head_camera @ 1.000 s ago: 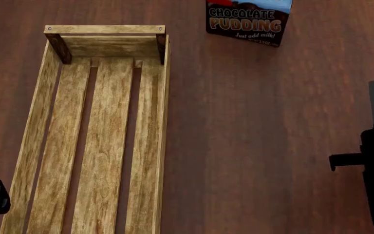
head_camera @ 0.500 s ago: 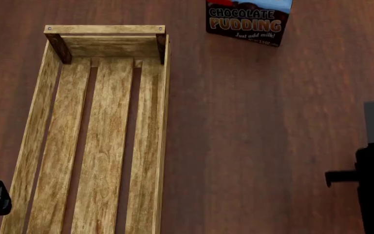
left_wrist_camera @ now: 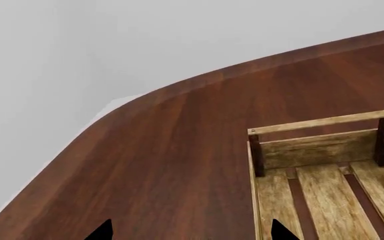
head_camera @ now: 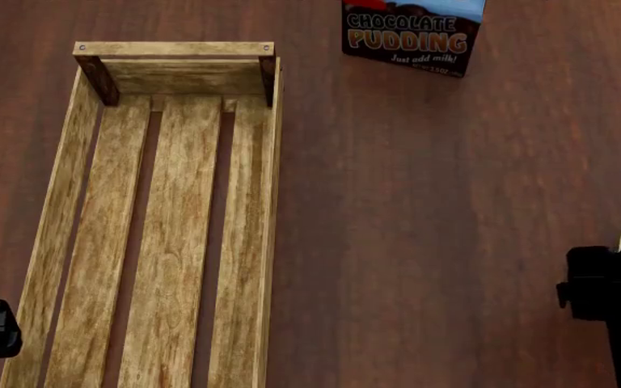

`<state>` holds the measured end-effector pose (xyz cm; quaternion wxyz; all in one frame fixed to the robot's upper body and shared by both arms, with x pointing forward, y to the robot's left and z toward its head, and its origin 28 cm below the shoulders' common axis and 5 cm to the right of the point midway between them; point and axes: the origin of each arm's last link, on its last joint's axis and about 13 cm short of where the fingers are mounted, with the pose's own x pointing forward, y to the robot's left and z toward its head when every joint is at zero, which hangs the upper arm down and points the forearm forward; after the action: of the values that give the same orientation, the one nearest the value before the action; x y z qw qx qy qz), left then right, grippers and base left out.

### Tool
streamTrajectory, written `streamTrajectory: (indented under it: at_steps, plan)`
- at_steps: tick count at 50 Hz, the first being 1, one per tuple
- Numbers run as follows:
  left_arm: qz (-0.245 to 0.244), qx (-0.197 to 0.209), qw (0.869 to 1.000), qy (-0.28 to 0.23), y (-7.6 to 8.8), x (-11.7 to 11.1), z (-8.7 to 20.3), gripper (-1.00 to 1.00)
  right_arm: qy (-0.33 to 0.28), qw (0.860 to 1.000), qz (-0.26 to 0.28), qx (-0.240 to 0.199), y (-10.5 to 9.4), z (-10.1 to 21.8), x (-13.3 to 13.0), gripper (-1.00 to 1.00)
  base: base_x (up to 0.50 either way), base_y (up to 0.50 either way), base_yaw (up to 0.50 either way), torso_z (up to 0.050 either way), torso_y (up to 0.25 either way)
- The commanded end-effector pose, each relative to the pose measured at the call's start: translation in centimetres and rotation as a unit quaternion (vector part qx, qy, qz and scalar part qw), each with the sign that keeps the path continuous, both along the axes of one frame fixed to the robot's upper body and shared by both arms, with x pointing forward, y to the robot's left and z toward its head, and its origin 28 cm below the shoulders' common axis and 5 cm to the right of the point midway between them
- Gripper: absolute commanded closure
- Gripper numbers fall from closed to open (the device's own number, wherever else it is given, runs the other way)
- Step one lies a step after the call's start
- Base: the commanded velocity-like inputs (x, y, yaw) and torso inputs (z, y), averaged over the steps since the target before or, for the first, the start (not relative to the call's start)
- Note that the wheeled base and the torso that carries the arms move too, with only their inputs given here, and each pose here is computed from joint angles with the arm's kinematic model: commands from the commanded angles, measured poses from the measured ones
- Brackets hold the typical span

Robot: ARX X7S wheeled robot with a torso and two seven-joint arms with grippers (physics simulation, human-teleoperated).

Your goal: Stack the left bowl on the right bowl and place them in the tray.

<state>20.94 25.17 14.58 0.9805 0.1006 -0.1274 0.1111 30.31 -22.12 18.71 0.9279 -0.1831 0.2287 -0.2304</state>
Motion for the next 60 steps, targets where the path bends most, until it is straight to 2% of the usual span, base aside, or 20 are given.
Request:
streamTrajectory:
  at_steps: [1,31,60]
  plan:
    - [-0.001,-0.001,1.0,-0.001,0.0,-0.1,0.1,-1.0,-0.012,1.0,0.003,-0.002,0.2,0.7,-0.1,-1.0,0.0,0.0,0.0,0.0,0.0]
    - [-0.001,-0.002,1.0,-0.003,0.0,-0.2,0.1,-1.0,-0.036,0.999,0.018,-0.002,0.9,2.2,0.0,-1.0,0.0,0.0,0.0,0.0,0.0]
    - [-0.004,0.001,1.0,-0.003,0.1,-0.2,0.1,-1.0,-0.024,0.999,0.036,0.029,1.5,-0.3,0.8,-1.0,0.0,0.0,0.0,0.0,0.0]
